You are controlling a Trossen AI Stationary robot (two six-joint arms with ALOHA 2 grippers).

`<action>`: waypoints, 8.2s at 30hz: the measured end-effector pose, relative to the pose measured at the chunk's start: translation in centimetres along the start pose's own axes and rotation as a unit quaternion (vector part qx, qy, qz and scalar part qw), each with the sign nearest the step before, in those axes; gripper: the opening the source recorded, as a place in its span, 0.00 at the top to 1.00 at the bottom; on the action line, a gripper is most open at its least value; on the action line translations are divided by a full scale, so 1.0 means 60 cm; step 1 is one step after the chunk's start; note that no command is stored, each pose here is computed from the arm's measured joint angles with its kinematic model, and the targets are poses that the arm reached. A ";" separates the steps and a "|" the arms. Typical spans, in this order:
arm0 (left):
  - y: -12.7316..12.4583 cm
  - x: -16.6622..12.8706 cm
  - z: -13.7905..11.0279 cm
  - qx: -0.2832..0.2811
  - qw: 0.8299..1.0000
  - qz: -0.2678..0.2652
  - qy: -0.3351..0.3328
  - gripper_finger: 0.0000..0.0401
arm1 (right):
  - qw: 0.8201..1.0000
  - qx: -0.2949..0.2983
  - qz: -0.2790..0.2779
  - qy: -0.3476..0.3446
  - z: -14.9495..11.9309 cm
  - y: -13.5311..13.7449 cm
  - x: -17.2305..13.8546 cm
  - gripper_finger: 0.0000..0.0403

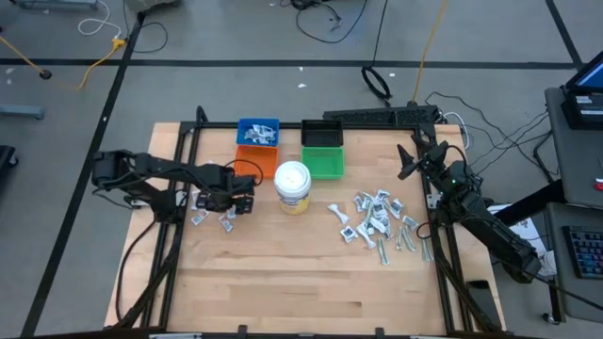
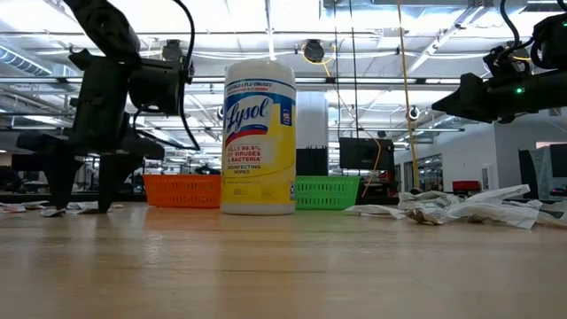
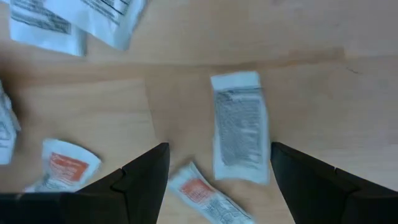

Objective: Pick & Place First Aid Supplies
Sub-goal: Put the orange ointment pack into the orange bin

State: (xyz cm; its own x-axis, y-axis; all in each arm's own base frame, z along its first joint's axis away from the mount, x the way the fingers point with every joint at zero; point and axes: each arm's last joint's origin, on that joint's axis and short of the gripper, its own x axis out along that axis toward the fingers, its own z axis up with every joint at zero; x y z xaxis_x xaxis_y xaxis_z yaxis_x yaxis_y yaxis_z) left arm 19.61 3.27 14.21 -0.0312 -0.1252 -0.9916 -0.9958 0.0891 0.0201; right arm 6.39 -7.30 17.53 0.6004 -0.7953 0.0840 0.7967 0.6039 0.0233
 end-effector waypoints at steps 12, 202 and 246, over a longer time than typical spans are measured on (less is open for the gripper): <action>-0.001 0.003 0.002 0.029 1.000 0.005 -0.007 0.59 | 1.000 0.000 0.000 0.000 0.000 0.000 0.000 0.32; -0.153 -0.167 0.297 0.124 0.992 -0.028 0.010 0.91 | 1.000 0.000 0.000 0.000 0.000 0.000 0.000 0.32; 0.057 -0.065 0.061 0.051 0.994 0.039 0.085 0.37 | 1.000 0.000 0.000 0.000 0.000 0.000 0.000 0.32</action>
State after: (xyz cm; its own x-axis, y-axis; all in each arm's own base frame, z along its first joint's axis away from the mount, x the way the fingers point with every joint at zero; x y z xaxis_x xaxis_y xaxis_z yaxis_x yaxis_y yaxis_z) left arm 16.63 7.65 17.67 -0.1297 -0.2778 -0.9518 -0.9762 0.2039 0.0735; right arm 6.39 -7.30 17.53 0.6005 -0.7952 0.0842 0.7966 0.6040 0.0233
